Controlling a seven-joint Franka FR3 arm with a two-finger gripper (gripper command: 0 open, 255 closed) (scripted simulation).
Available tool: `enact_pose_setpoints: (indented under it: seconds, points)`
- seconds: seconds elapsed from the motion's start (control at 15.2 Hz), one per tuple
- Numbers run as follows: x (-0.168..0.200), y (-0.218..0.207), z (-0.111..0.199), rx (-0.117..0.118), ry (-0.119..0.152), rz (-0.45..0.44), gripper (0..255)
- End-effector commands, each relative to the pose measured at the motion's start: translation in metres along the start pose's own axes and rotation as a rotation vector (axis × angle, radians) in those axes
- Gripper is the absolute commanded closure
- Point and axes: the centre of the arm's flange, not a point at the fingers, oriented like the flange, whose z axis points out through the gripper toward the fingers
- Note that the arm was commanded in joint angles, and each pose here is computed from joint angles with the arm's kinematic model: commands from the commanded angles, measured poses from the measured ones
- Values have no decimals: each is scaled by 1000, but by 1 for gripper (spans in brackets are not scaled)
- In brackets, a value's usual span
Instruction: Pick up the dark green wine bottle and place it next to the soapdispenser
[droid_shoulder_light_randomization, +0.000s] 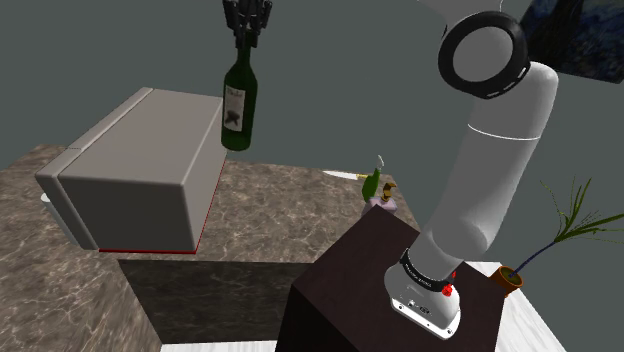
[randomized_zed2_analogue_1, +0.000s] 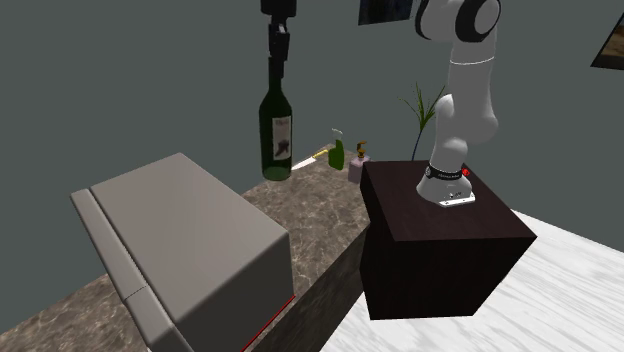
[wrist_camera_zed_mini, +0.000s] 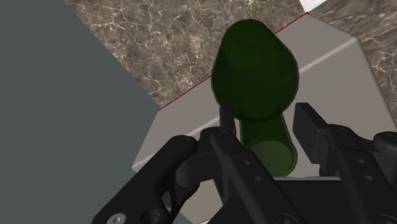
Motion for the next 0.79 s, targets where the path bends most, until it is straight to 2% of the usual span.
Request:
enact_pose_setpoints:
  seconds: [0.0,0.73]
  points:
    - [-19,22,-2,0,1,0,255]
    - [-111,134,-8,0,1,0,255]
